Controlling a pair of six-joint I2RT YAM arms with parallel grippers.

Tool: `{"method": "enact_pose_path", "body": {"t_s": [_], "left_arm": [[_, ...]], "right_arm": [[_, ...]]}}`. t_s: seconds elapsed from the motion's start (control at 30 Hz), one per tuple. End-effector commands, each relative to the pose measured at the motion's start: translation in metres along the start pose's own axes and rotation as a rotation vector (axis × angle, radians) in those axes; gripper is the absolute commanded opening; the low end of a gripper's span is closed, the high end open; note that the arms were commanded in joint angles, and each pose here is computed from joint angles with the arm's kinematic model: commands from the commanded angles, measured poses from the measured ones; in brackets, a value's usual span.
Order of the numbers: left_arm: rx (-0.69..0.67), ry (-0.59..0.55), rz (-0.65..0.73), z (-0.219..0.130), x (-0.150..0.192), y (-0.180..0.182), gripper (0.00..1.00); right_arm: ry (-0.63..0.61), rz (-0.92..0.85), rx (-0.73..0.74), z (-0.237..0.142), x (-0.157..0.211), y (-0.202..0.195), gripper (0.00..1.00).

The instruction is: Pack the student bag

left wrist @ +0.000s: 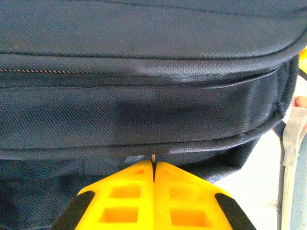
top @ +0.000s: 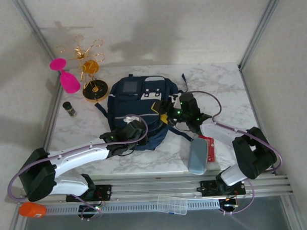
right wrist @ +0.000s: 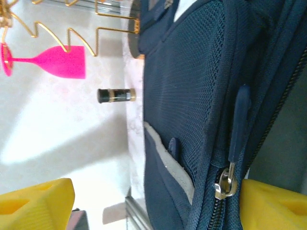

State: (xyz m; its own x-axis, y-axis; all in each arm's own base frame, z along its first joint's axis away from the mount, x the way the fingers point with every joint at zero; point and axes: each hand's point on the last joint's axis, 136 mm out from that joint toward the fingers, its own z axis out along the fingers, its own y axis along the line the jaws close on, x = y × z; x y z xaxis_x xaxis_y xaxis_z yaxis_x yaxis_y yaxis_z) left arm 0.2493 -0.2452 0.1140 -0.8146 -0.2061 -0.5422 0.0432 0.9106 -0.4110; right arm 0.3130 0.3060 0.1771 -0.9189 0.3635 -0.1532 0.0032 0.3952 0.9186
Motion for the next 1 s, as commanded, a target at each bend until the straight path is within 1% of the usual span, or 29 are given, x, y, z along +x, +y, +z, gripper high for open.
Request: {"method": "enact_pose_path", "body": {"t_s": [0.0, 0.03, 0.1, 0.2, 0.27, 0.3, 0.33, 0.5, 0.6, 0.67, 0.8, 0.9, 0.97], "left_arm": [[0.048, -0.050, -0.035, -0.005, -0.012, -0.006, 0.00], [0.046, -0.050, -0.038, -0.005, -0.012, -0.005, 0.00], [0.051, -0.051, -0.039, -0.005, -0.012, -0.005, 0.00], [0.057, -0.052, -0.046, -0.004, -0.012, -0.005, 0.00], [0.055, -0.050, -0.046, -0.002, -0.011, -0.005, 0.00], [0.056, -0.050, -0.047, -0.002, -0.012, -0.006, 0.00], [0.057, -0.050, -0.046, -0.002, -0.012, -0.006, 0.00], [0.066, -0.058, -0.055, -0.003, -0.014, -0.008, 0.00], [0.066, -0.062, -0.061, -0.003, -0.015, -0.007, 0.00], [0.064, -0.059, -0.060, -0.003, -0.014, -0.006, 0.00], [0.060, -0.060, -0.061, -0.003, -0.014, -0.005, 0.00], [0.060, -0.062, -0.062, -0.003, -0.015, -0.004, 0.00], [0.055, -0.063, -0.061, -0.003, -0.015, -0.003, 0.00]], "right_arm": [[0.035, -0.018, -0.107, -0.011, 0.015, 0.042, 0.88], [0.007, -0.026, -0.068, -0.012, 0.013, 0.037, 0.89], [-0.016, -0.058, -0.039, -0.013, 0.016, 0.033, 0.92], [0.017, -0.082, -0.046, -0.009, 0.030, 0.030, 0.97], [0.020, -0.085, -0.002, -0.005, 0.036, 0.019, 0.98], [0.041, -0.096, 0.017, -0.001, 0.048, 0.016, 0.99], [0.042, -0.090, 0.043, 0.001, 0.051, 0.009, 0.99], [0.015, -0.050, 0.091, 0.008, 0.056, -0.015, 0.99], [-0.002, -0.055, 0.158, 0.014, 0.056, -0.030, 0.99], [-0.012, -0.046, 0.160, 0.018, 0.056, -0.035, 0.98], [0.008, -0.050, 0.109, 0.031, 0.063, -0.021, 0.87], [0.001, -0.074, 0.068, 0.036, 0.065, 0.000, 0.75], [-0.018, -0.083, 0.054, 0.037, 0.062, 0.007, 0.63]]}}
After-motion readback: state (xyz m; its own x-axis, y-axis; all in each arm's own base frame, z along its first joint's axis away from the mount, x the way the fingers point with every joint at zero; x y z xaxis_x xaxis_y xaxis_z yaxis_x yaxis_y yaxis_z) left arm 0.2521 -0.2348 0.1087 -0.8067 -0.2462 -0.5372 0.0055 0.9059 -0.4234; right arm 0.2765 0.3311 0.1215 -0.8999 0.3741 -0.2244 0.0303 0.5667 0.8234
